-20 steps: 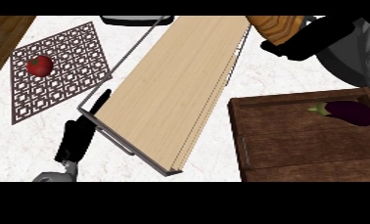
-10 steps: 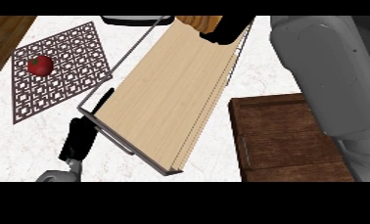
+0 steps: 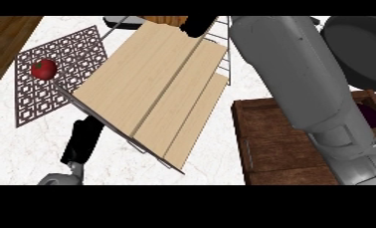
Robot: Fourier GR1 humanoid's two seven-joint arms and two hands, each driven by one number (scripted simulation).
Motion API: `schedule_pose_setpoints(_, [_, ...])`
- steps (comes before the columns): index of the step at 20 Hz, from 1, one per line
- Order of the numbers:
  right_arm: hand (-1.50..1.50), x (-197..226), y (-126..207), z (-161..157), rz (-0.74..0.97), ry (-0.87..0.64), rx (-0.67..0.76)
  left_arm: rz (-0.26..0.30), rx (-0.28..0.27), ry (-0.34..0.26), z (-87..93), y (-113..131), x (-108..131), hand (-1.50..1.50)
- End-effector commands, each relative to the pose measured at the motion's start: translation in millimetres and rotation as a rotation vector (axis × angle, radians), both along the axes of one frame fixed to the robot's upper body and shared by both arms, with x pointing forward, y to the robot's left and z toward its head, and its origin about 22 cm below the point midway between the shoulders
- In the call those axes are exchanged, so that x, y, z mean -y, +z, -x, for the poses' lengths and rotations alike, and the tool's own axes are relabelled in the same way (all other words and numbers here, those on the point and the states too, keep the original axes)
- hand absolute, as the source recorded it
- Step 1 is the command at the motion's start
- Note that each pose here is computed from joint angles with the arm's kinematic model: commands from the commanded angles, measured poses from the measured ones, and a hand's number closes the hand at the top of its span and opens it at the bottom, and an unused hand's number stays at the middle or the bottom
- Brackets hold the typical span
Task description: Pick the croissant from the tray and place it in the tiered shelf
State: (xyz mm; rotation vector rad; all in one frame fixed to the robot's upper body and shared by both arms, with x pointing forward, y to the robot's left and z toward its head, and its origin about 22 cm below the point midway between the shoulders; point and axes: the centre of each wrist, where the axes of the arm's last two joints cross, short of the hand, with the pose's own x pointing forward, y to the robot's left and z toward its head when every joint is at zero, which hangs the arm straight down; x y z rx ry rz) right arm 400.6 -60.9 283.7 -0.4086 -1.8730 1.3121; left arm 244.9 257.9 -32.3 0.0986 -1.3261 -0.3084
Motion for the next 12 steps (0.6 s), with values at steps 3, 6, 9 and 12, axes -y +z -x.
schedule_pose_setpoints(3, [-1.5,-6,-77,-20,-0.236,0.046,-0.527,0.005,-0.006,-0.029,-3.0,2,3,0.0])
schedule_pose_setpoints(6, [-1.5,4,-88,-27,-0.377,0.054,-0.629,-0.005,0.007,-0.04,-4.1,-2,10,0.0])
schedule_pose_setpoints(9, [-1.5,6,-82,-30,-0.513,0.057,-0.697,-0.006,-0.004,-0.035,-0.8,-1,-4,0.0])
schedule_pose_setpoints(12, [-1.5,16,-88,-32,-0.661,0.04,-0.652,0.009,-0.02,-0.026,-0.2,-7,-1,0.0])
